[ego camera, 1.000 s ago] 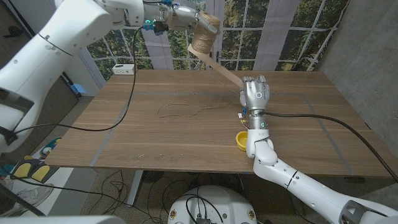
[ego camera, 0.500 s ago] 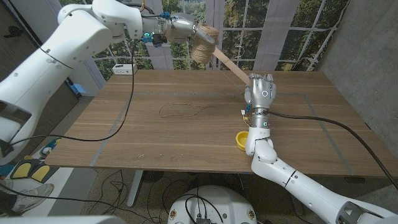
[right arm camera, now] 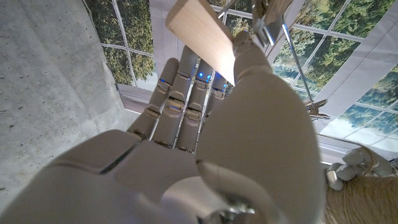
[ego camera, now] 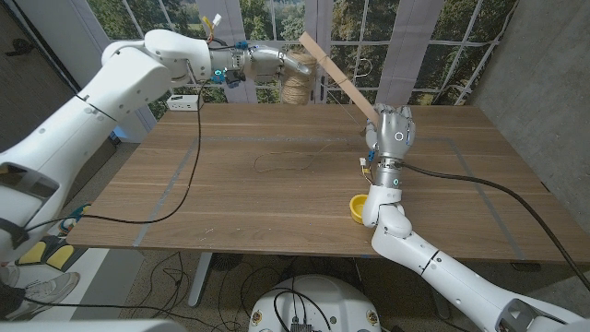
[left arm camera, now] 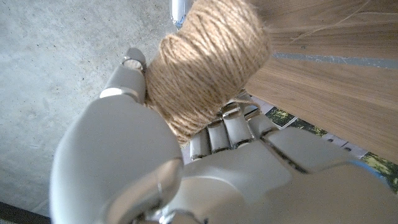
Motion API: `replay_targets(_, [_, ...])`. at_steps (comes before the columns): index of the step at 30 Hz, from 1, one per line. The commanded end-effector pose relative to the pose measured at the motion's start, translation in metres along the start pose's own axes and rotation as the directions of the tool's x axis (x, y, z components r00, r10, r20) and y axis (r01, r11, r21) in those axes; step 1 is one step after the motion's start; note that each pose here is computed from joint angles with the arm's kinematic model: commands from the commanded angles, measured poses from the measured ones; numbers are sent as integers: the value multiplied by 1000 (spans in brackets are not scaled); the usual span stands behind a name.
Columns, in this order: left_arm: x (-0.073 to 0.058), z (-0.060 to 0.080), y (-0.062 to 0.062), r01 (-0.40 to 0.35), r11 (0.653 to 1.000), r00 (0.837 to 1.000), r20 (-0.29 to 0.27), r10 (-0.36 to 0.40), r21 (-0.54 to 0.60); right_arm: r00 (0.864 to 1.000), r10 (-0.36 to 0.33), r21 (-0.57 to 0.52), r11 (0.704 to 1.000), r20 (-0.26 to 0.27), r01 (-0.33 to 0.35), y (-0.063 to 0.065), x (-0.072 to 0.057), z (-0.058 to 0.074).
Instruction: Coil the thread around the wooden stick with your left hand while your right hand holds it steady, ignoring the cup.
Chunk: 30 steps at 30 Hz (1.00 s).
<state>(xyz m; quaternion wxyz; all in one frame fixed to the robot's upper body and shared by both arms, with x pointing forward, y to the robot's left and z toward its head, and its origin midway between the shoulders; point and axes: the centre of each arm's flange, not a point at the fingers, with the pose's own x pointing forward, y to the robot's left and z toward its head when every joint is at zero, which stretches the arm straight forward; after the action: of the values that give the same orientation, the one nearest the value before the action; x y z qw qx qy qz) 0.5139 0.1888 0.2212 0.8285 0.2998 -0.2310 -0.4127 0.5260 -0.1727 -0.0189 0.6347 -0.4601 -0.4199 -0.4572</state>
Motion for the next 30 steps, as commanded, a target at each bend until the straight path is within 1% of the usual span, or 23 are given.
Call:
replay_targets(1, [8,-49,-3,9,988,1000,9,-8,-151,998,-39,82,996,-40,43,-8,6,-1])
replay_targets(3, [10,-55,-3,11,986,1000,1,-11,-164,998,-40,102,994,-51,45,-9,7,-1])
replay_targets(7, [9,-67,-4,3,981,1000,10,-1,-196,997,-43,133,990,-64,51,-10,8,-3])
replay_targets(10, [7,-76,-5,-16,973,1000,19,21,-231,996,-46,148,987,-78,57,-10,9,-4])
replay_targets(11, [6,-80,-4,-31,970,999,16,36,-242,996,-48,149,987,-81,60,-11,9,-5])
replay_targets(14, [3,-89,-2,-59,958,996,42,74,-281,994,-50,162,985,-93,64,-11,10,-7])
replay_targets(15, [0,-93,-2,-91,948,992,54,113,-304,994,-50,165,984,-96,65,-12,10,-8])
replay_targets(16, [-1,-96,-2,-103,942,989,66,130,-318,994,-51,167,984,-100,67,-12,10,-9])
replay_targets(17, [-3,-100,-1,-126,933,982,92,166,-336,993,-52,167,984,-103,69,-12,9,-9])
replay_targets(18, [-4,-103,-2,-136,924,977,104,184,-357,993,-54,167,983,-106,72,-12,9,-10])
replay_targets(19, [-6,-109,-2,-165,907,968,113,224,-388,993,-54,170,983,-108,72,-12,9,-10])
replay_targets(20, [-8,-114,-2,-221,888,948,126,293,-404,993,-54,172,982,-110,72,-13,9,-11])
replay_targets(21, [-9,-119,-2,-223,875,944,129,304,-430,993,-53,171,983,-107,71,-13,9,-11])
replay_targets(22, [-9,-124,-4,-233,851,933,138,332,-471,992,-55,171,983,-112,73,-13,9,-11])
replay_targets(23, [-9,-129,-6,-259,827,919,137,370,-498,992,-54,173,982,-111,72,-13,9,-12])
replay_targets(24, [-8,-133,-5,-259,822,918,136,373,-508,993,-52,172,983,-108,70,-13,9,-12])
replay_targets(25, [-7,-137,-4,-246,821,914,158,373,-515,992,-53,170,983,-111,72,-13,9,-12])
replay_targets(26, [-6,-141,-6,-257,802,903,160,398,-539,993,-52,170,983,-109,70,-12,9,-12])
replay_targets(27, [-7,-144,-9,-280,769,890,146,433,-575,993,-51,174,982,-109,70,-12,10,-12])
replay_targets(28, [-5,-151,-10,-273,747,877,162,452,-606,993,-51,172,983,-107,69,-12,10,-12])
replay_targets(29, [-5,-152,-10,-273,747,877,164,452,-606,993,-50,172,983,-106,68,-12,10,-12])
replay_targets(30, [-4,-158,-15,-280,692,859,148,490,-665,993,-50,176,982,-107,68,-12,10,-12])
